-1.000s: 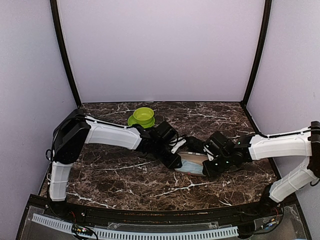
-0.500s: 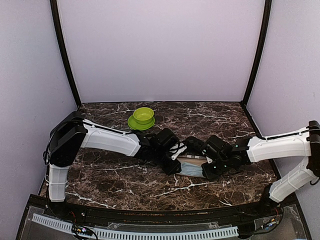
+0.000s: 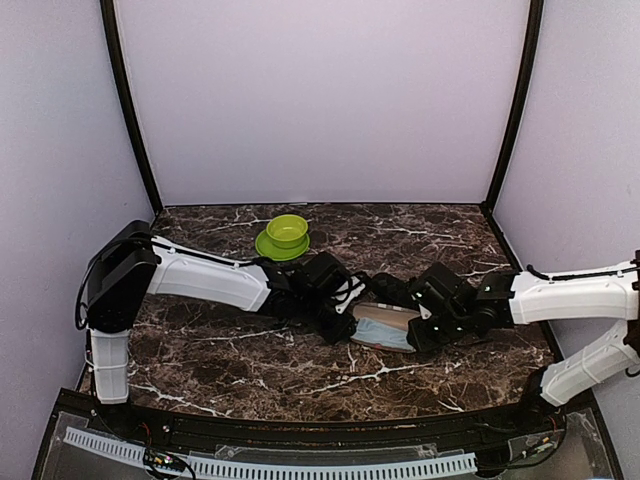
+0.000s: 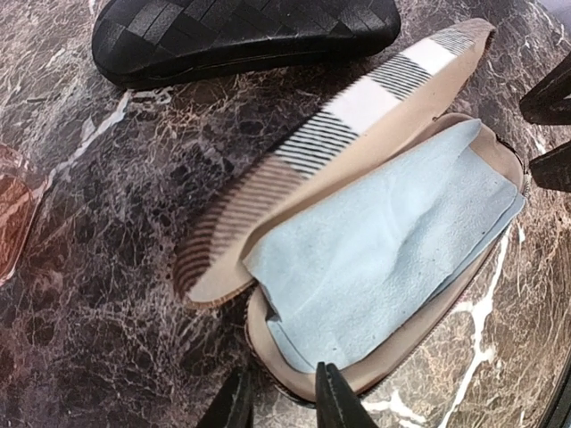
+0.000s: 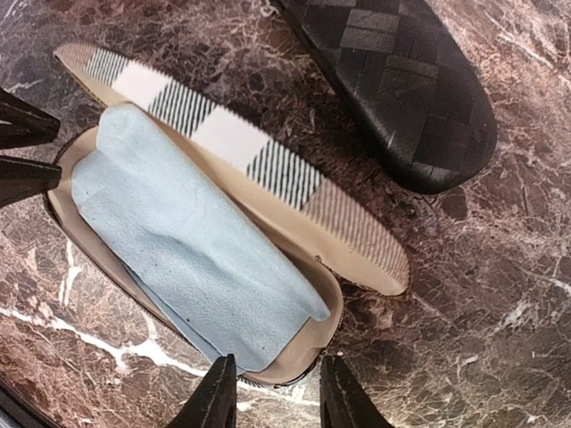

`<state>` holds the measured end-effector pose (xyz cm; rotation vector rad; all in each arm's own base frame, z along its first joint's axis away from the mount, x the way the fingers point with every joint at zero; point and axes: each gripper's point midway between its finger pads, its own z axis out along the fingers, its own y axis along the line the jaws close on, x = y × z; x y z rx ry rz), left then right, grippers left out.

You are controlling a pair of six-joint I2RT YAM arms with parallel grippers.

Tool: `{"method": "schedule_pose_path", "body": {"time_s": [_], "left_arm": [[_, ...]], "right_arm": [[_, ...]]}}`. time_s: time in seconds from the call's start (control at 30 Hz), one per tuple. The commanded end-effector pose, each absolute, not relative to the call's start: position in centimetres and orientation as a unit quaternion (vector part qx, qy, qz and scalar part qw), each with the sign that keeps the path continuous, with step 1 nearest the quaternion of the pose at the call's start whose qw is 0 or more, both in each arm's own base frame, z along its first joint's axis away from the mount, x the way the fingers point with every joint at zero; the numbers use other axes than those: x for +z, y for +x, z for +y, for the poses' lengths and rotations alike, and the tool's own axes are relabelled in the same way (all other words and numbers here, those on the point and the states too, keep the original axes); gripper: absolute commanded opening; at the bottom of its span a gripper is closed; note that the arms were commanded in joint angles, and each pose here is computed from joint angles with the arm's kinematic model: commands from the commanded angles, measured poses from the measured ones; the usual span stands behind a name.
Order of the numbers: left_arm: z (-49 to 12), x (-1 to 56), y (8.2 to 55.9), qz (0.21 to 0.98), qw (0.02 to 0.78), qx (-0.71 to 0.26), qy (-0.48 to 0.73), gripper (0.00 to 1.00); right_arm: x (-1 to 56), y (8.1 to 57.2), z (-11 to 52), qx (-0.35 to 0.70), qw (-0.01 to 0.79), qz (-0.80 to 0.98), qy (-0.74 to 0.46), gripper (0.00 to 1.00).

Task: Organize the sunglasses
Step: Place the folded cleaning cloth in the sunglasses case, then pick up the sunglasses from the center of the board.

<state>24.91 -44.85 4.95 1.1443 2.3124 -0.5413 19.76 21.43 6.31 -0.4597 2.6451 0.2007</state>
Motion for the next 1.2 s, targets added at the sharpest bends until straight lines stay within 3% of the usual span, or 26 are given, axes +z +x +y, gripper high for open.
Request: {"method": "schedule_pose_path", "body": {"time_s": [0.0, 0.57, 0.8, 1.03, 1.17], "left_arm": [[-44.7, 7.6, 25.1, 0.845, 0.275, -0.210, 0.409, 0.27], [-44.5, 10.3, 25.9, 0.837, 0.319, -0.215, 0.389, 0.33], [-44.0, 10.9, 26.3, 0.840, 0.330, -0.206, 0.379, 0.34], [-41.3, 12.7, 28.3, 0.848, 0.374, -0.155, 0.341, 0.42], [-39.0, 13.2, 30.1, 0.864, 0.370, -0.164, 0.298, 0.54]], "right_arm": [[7.9, 20.3, 21.9, 0.086, 0.250, 0.952, -0.156, 0.34], [9.1, 21.0, 23.2, 0.121, 0.271, 0.942, -0.155, 0.38], [10.2, 21.6, 24.4, 0.159, 0.283, 0.933, -0.158, 0.47], [11.8, 22.6, 24.7, 0.176, 0.305, 0.923, -0.157, 0.52], [12.5, 23.7, 24.8, 0.180, 0.316, 0.918, -0.156, 0.55]]}}
